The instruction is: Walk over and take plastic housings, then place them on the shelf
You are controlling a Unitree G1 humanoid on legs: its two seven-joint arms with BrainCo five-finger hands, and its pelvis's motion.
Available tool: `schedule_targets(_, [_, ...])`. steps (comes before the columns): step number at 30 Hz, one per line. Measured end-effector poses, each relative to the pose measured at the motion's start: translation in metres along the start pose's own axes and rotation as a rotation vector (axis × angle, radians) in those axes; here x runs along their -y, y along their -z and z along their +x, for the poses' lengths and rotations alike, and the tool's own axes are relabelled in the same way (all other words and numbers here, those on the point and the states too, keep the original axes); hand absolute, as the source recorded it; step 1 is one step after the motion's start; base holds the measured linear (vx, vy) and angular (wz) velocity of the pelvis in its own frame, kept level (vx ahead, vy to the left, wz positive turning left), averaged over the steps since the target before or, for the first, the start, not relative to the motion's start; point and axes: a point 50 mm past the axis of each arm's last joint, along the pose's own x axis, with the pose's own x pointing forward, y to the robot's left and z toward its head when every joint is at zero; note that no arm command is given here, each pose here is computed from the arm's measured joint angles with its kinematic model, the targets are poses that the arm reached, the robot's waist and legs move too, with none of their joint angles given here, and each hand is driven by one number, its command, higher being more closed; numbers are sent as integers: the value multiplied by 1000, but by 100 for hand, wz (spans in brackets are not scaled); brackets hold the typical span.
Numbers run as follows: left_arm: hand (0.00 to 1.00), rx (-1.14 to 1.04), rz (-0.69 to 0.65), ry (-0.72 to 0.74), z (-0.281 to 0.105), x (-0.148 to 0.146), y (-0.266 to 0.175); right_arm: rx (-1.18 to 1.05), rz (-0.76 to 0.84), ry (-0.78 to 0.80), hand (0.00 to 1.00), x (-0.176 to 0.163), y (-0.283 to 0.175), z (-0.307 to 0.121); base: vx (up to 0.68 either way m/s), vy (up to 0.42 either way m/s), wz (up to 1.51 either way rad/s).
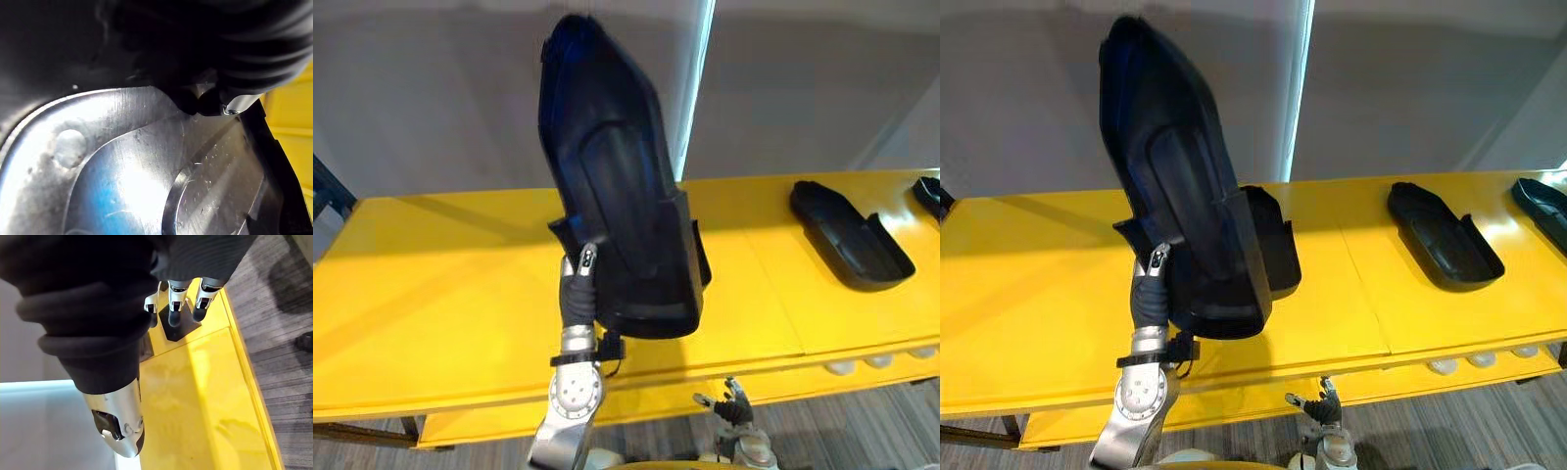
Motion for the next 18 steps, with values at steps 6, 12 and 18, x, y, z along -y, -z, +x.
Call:
schedule_targets(6, [100, -29, 43, -103, -1, -24, 5, -10, -14, 19, 0, 9, 5, -2, 79, -91, 56])
schedule_targets(12, [100, -52, 72, -194, -2, -48, 9, 32, -14, 27, 0, 7, -11, 6, -31, 89, 22])
schedule_targets(18, [100, -112, 7, -173, -5, -37, 20, -47, -36, 85, 0, 25, 1, 11, -17, 519, 7])
